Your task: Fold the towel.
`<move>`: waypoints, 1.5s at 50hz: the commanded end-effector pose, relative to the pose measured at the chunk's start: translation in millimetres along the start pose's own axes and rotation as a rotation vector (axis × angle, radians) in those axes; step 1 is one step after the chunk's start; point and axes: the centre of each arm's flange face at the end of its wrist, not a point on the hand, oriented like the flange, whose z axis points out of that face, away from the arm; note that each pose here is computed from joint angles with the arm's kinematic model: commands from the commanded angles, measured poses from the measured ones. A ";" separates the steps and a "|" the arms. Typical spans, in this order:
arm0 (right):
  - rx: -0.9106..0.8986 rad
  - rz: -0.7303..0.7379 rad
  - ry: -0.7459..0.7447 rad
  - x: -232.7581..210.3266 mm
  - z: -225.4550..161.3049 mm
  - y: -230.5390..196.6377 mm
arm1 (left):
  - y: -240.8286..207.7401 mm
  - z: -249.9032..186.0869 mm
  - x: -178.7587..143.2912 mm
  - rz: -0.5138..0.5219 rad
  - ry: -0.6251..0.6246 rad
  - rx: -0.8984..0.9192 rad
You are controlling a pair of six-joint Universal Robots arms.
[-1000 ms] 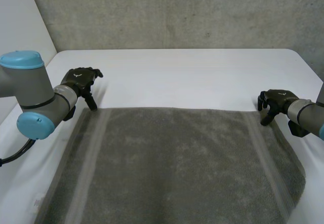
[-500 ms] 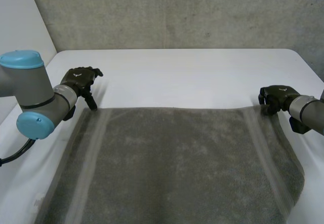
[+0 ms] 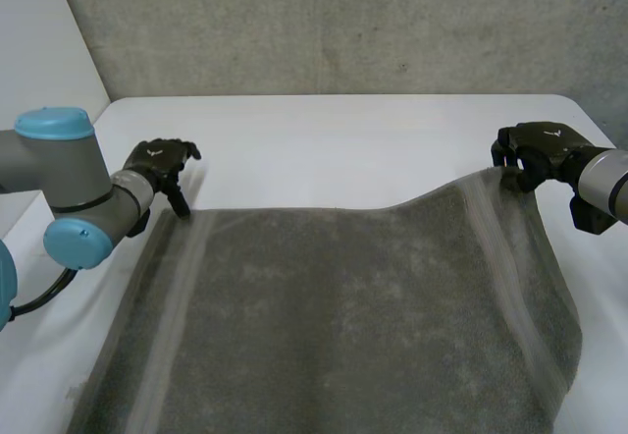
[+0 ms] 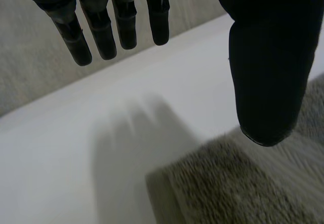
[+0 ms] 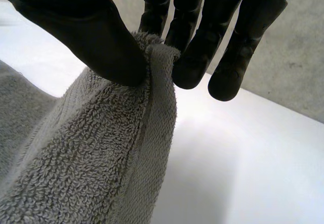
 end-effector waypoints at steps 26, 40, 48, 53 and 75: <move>0.026 -0.023 -0.009 -3.4 -5.3 0.4 | 19.6 -4.6 -0.8 0.096 0.003 -0.139; 0.024 -0.028 -0.008 -3.1 -3.4 4.2 | 22.5 -6.6 0.0 0.094 0.006 -0.152; 0.019 -0.025 -0.009 -3.1 -2.4 6.3 | 26.1 -8.1 0.7 0.092 0.006 -0.165; 0.017 -0.024 -0.009 -3.0 -2.2 6.9 | 25.3 -10.4 0.8 0.092 0.005 -0.166; 0.042 -0.056 -0.005 0.5 13.3 5.3 | -25.4 -5.9 -13.9 0.111 -0.080 0.003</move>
